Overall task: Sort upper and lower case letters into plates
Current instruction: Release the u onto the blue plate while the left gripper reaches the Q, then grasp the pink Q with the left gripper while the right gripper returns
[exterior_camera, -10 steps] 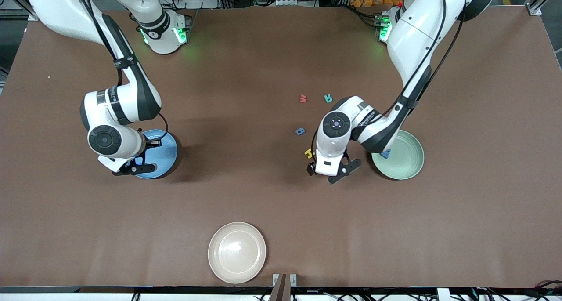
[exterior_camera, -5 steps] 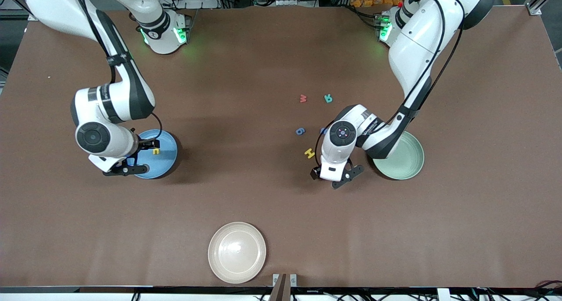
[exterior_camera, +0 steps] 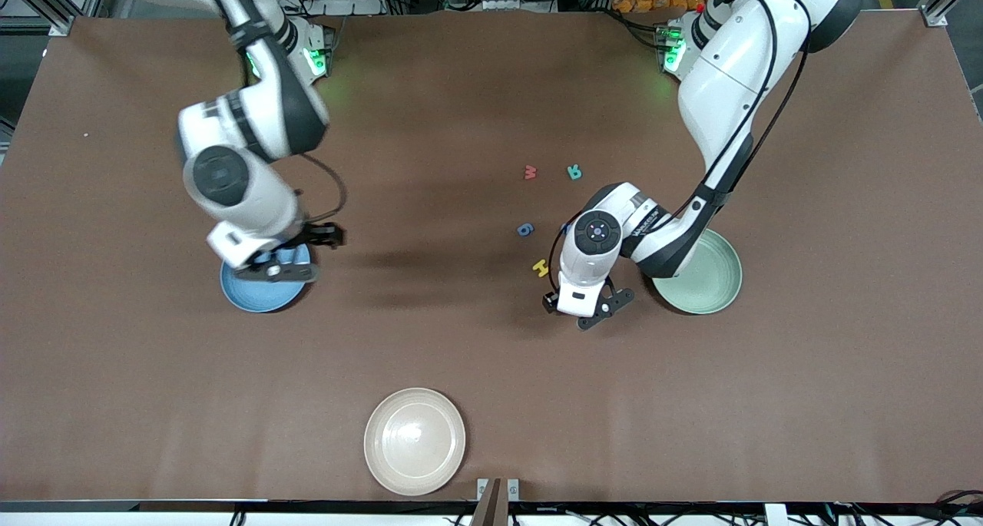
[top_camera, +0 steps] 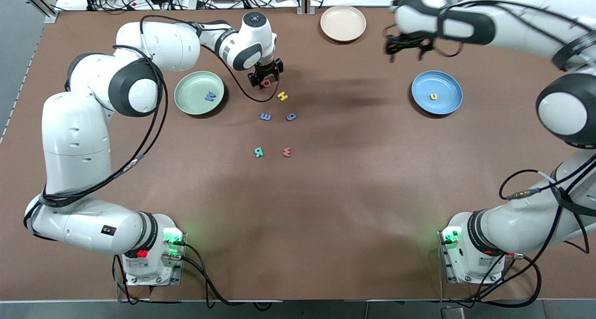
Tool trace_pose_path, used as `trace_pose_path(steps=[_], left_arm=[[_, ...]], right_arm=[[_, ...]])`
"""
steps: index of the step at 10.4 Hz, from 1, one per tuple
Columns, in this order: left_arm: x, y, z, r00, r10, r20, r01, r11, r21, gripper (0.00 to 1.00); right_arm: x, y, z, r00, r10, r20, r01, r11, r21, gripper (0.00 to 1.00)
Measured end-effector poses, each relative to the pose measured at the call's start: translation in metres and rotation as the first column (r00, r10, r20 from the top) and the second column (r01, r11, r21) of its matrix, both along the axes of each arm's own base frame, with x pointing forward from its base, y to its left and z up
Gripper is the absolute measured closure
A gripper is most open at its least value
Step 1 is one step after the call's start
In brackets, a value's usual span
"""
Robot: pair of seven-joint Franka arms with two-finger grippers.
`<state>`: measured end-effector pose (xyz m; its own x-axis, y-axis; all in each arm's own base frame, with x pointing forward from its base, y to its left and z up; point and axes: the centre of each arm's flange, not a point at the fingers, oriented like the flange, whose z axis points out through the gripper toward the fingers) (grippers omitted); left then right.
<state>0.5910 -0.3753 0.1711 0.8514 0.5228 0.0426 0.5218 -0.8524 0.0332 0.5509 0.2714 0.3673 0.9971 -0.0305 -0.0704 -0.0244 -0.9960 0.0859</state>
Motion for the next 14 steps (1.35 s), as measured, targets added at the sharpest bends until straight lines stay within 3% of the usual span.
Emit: trace_pose_path(steps=[2, 4, 7, 10, 12, 14], left_arm=[[0.001, -0.001, 0.001, 1.0, 0.0, 0.002, 0.0, 1.0, -0.002, 0.49], [0.002, -0.002, 0.006, 1.0, 0.0, 0.006, 0.0, 1.0, -0.004, 0.62], [0.005, 0.004, 0.007, 1.0, 0.008, 0.004, -0.008, 1.0, 0.003, 0.63], [0.027, 0.045, 0.043, 0.998, -0.012, -0.054, 0.015, 0.999, 0.041, 0.63], [0.038, 0.092, 0.089, 0.988, -0.086, -0.125, 0.093, 0.995, 0.047, 0.63], [0.034, 0.147, 0.098, 0.969, -0.182, -0.169, 0.192, 0.98, 0.047, 0.63]], right_arm=[[-0.034, 0.09, -0.017, 0.998, -0.021, 0.059, 0.019, 0.999, 0.04, 0.0], [-0.066, 0.174, -0.039, 0.996, -0.038, 0.079, 0.032, 0.996, 0.078, 0.0], [-0.097, 0.261, -0.085, 0.991, -0.017, 0.133, 0.006, 0.997, 0.082, 0.03], [-0.122, 0.298, -0.129, 0.985, 0.059, 0.164, -0.075, 0.993, 0.093, 0.1], [-0.125, 0.305, -0.149, 0.982, 0.077, 0.171, -0.095, 0.991, 0.099, 0.15], [-0.125, 0.308, -0.165, 0.982, 0.083, 0.167, -0.101, 0.99, 0.1, 0.18]])
